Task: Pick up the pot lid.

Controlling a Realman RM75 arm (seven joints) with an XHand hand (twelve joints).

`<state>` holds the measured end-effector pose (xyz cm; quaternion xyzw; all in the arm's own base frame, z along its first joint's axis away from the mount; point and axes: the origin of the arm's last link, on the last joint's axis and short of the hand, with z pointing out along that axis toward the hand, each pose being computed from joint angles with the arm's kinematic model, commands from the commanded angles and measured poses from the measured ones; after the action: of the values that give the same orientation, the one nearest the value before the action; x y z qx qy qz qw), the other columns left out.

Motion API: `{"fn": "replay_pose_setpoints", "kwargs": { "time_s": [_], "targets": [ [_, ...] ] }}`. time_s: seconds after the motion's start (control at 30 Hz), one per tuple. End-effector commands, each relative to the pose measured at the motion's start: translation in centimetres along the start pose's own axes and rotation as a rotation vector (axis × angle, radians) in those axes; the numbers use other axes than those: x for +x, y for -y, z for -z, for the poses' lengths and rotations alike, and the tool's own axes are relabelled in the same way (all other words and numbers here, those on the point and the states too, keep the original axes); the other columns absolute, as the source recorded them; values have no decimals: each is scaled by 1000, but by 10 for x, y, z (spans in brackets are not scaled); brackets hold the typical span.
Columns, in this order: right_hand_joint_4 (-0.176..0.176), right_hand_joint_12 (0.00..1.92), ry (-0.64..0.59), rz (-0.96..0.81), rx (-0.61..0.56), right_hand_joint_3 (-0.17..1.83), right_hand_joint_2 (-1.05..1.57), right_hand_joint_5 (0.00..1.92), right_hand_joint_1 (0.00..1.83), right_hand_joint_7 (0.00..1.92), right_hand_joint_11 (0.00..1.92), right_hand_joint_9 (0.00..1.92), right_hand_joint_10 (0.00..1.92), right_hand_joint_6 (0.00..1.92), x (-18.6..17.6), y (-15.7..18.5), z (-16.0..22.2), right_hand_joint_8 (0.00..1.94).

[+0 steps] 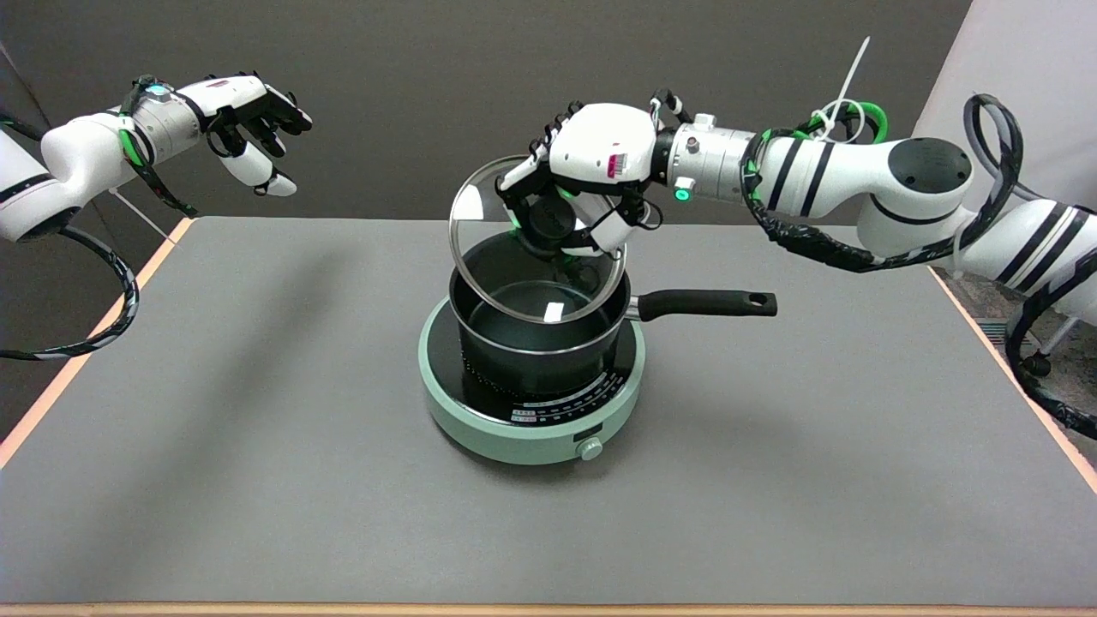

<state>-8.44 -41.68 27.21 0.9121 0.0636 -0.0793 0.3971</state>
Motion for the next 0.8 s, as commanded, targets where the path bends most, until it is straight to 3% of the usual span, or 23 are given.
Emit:
{"fn": "replay_pose_setpoints", "kwargs": {
  "time_s": [0.03, 0.53, 0.8],
  "targets": [
    [176, 1288, -23, -50, -57, 663, 832, 641, 1363, 895, 685, 807, 1669, 1282, 9, -20, 12, 1337],
    [176, 1372, -118, 2, -158, 743, 784, 628, 1370, 919, 660, 807, 1664, 1345, 52, -50, 45, 1334],
    [176, 1381, -158, 10, -266, 741, 785, 632, 1370, 918, 657, 804, 1665, 1346, 64, -78, 78, 1335]
  ]
}}
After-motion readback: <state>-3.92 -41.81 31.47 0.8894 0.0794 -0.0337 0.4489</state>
